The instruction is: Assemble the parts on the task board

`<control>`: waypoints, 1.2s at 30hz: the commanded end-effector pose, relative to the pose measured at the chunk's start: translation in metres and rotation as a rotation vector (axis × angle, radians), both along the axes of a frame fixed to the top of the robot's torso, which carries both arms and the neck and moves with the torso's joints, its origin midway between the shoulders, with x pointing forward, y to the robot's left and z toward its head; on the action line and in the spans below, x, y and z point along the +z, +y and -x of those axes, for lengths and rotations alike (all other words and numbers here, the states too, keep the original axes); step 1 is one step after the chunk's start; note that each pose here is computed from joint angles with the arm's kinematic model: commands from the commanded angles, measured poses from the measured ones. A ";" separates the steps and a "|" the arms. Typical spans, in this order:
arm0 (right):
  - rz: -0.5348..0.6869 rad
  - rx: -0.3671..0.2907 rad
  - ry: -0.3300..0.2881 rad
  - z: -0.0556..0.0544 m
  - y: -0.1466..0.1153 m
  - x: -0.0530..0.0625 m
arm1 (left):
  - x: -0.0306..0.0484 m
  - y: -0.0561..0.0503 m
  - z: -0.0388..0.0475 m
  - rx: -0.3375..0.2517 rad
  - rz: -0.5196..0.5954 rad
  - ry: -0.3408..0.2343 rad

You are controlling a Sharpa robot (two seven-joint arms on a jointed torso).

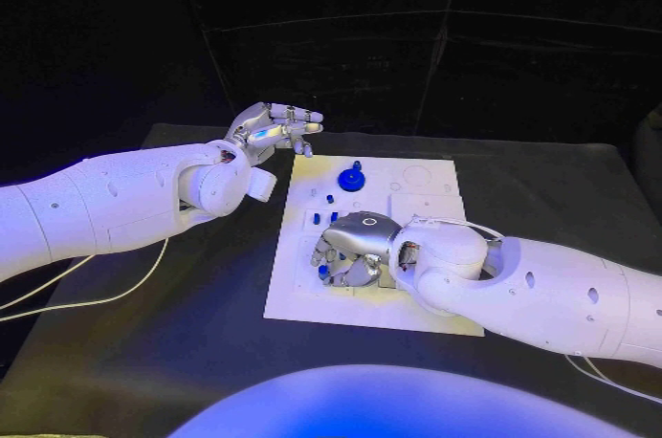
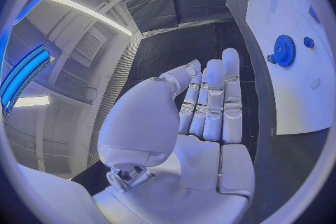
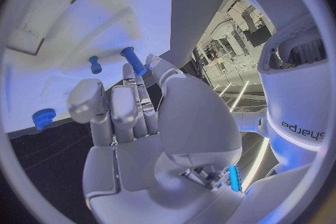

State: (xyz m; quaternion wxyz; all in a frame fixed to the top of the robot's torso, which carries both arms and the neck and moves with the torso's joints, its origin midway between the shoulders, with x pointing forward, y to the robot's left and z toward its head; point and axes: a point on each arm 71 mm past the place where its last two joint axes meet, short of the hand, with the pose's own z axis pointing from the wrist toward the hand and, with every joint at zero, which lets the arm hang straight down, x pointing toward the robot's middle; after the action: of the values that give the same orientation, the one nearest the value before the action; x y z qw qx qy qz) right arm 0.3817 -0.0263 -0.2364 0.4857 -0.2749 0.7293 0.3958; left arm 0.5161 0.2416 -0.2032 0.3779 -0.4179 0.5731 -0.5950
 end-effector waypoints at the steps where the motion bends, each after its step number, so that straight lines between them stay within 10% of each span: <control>1: -0.017 -0.001 -0.005 0.000 -0.001 0.002 | 0.0013 -0.001 -0.0001 -0.009 0.009 -0.003; 18: -0.127 -0.101 -0.037 -0.001 -0.037 0.015 | 0.0012 0.001 0.0001 -0.007 0.007 -0.001; 26: -0.196 -0.390 0.146 -0.015 -0.106 0.027 | 0.0013 0.003 0.0010 -0.005 0.007 0.001; 36: -0.097 -0.712 0.234 -0.013 -0.182 0.023 | 0.0012 0.003 0.0020 -0.007 0.007 0.002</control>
State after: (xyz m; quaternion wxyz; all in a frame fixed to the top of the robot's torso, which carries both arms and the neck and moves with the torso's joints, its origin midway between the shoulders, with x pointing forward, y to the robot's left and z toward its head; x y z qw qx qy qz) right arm 0.3948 -0.2014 -0.2101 0.5297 0.0112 0.7939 0.2985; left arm 0.5144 0.2458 -0.2034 0.3780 -0.4200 0.5739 -0.5928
